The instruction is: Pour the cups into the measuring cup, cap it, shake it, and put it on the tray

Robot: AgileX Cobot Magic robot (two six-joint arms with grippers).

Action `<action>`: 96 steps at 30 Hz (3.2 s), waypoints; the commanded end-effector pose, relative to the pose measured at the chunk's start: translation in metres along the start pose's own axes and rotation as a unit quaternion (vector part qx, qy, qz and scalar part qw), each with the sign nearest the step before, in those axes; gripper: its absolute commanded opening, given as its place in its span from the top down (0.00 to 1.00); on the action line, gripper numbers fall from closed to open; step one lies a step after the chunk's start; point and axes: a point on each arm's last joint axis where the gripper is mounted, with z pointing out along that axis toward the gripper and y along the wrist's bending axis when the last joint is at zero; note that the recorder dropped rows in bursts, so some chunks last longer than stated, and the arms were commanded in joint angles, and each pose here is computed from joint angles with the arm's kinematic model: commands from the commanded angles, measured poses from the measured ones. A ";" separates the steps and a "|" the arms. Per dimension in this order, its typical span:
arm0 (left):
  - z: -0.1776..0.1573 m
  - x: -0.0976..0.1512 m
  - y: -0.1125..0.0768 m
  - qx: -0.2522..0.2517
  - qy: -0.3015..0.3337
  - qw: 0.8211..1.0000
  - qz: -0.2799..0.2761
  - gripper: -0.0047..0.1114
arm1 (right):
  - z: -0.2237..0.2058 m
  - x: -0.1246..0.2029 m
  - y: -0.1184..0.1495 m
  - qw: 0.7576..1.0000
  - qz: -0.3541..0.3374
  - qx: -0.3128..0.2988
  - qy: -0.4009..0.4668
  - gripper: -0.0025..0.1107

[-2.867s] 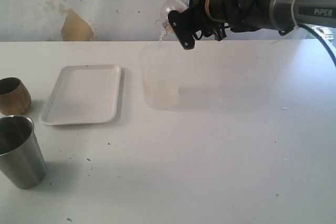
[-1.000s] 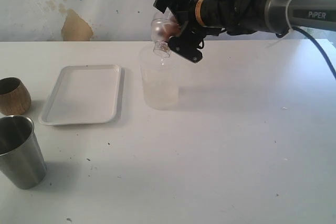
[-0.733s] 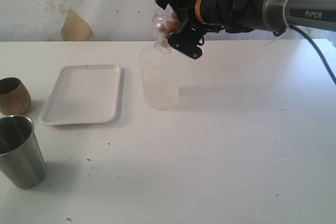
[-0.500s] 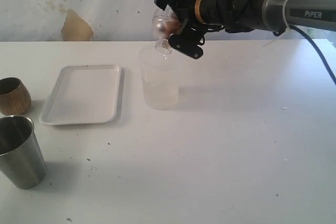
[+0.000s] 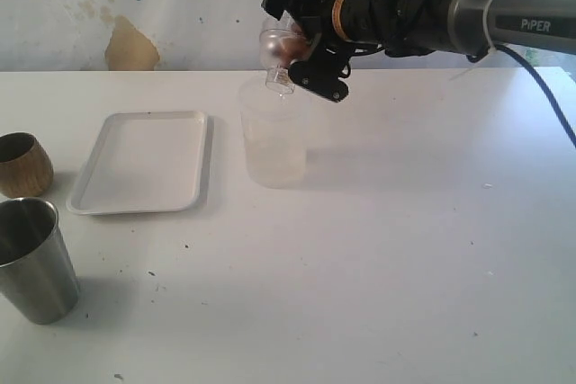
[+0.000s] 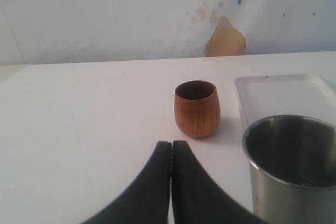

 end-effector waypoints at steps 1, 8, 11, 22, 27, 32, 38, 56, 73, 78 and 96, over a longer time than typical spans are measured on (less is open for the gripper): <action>0.000 0.001 0.000 0.002 -0.004 1.000 -0.003 0.95 | -0.003 0.005 -0.006 1.000 -0.022 0.007 0.007 0.98; 0.000 0.001 0.000 0.002 -0.004 1.000 -0.003 0.95 | -0.003 0.006 -0.005 0.999 -0.036 0.005 0.009 0.98; 0.000 0.001 0.000 0.002 -0.004 1.000 -0.003 0.95 | -0.003 0.006 -0.005 0.999 -0.044 0.005 0.009 0.98; 0.000 0.001 0.000 0.002 -0.004 1.000 -0.003 0.95 | -0.003 0.005 -0.006 0.998 -0.070 0.006 0.008 0.98; 0.000 0.001 0.000 0.002 -0.004 1.000 -0.003 0.95 | -0.003 0.007 -0.004 0.997 -0.071 -0.004 0.018 0.98; 0.000 0.001 0.000 0.002 -0.004 1.000 -0.003 0.95 | -0.003 0.007 -0.004 0.997 -0.071 -0.004 0.018 0.98; 0.000 0.001 0.000 0.002 -0.004 1.000 -0.003 0.95 | -0.003 0.008 -0.004 0.997 -0.071 -0.004 0.019 0.98; 0.000 0.001 0.000 0.002 -0.004 1.000 -0.003 0.95 | -0.004 0.008 -0.005 0.998 -0.068 -0.003 0.019 0.98; 0.000 0.001 0.000 0.002 -0.004 1.000 -0.003 0.95 | -0.004 0.008 -0.005 0.999 -0.031 -0.002 0.019 0.98; 0.000 0.001 0.000 0.002 -0.004 1.000 -0.003 0.95 | -0.004 0.008 -0.005 0.998 0.065 0.000 0.019 0.98; 0.000 0.001 0.000 0.002 -0.004 1.000 -0.003 0.95 | -0.004 0.007 -0.006 0.807 0.591 0.011 0.006 0.98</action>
